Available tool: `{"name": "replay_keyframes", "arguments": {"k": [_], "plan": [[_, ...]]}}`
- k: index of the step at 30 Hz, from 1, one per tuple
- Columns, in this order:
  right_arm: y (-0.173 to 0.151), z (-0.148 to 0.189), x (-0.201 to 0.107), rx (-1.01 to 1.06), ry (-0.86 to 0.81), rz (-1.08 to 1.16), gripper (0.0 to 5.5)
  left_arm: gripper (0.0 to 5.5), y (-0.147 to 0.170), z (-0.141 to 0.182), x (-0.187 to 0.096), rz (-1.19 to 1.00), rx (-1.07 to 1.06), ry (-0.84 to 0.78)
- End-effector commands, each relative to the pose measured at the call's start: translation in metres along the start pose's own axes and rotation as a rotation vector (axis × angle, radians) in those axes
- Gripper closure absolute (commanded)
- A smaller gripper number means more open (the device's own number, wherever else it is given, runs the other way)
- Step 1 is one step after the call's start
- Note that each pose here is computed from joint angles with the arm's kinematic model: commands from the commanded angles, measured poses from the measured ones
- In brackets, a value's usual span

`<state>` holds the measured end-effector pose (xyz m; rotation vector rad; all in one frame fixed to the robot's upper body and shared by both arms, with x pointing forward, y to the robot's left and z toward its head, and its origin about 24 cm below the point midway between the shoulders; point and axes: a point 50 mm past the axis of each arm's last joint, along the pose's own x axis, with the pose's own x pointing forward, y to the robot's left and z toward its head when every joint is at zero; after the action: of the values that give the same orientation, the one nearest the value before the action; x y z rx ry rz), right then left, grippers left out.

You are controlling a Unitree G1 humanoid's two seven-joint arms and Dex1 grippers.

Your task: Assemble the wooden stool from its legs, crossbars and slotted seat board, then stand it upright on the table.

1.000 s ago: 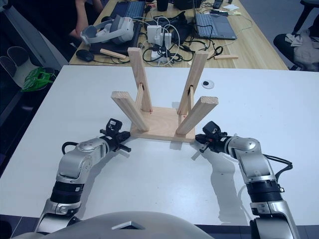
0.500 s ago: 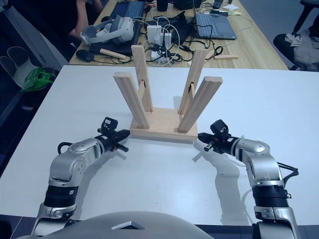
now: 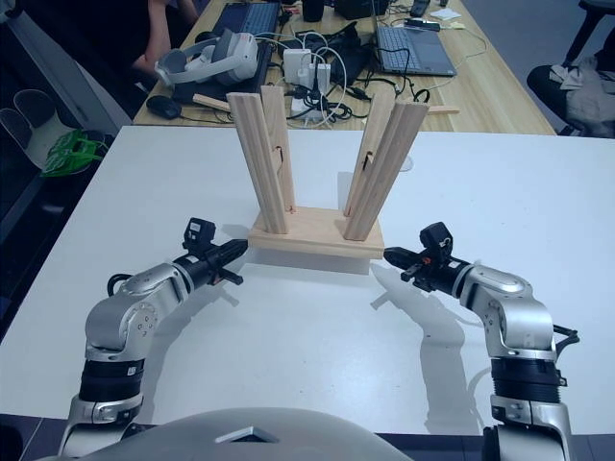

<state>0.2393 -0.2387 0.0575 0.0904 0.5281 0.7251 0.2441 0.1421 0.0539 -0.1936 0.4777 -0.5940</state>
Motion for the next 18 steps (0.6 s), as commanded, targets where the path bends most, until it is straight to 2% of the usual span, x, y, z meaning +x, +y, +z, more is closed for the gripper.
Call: {"name": "replay_keyframes", "arguments": {"k": [1, 18], "plan": [[0.039, 0.028, 0.027, 0.011, -0.152, 0.298, 5.5, 5.48, -0.054, 0.016, 0.017, -0.369, -0.079, -0.12], [0.049, 0.039, 0.025, 0.034, -0.185, 0.356, 5.5, 5.48, -0.063, 0.03, 0.013, -0.432, -0.115, -0.227]]}}
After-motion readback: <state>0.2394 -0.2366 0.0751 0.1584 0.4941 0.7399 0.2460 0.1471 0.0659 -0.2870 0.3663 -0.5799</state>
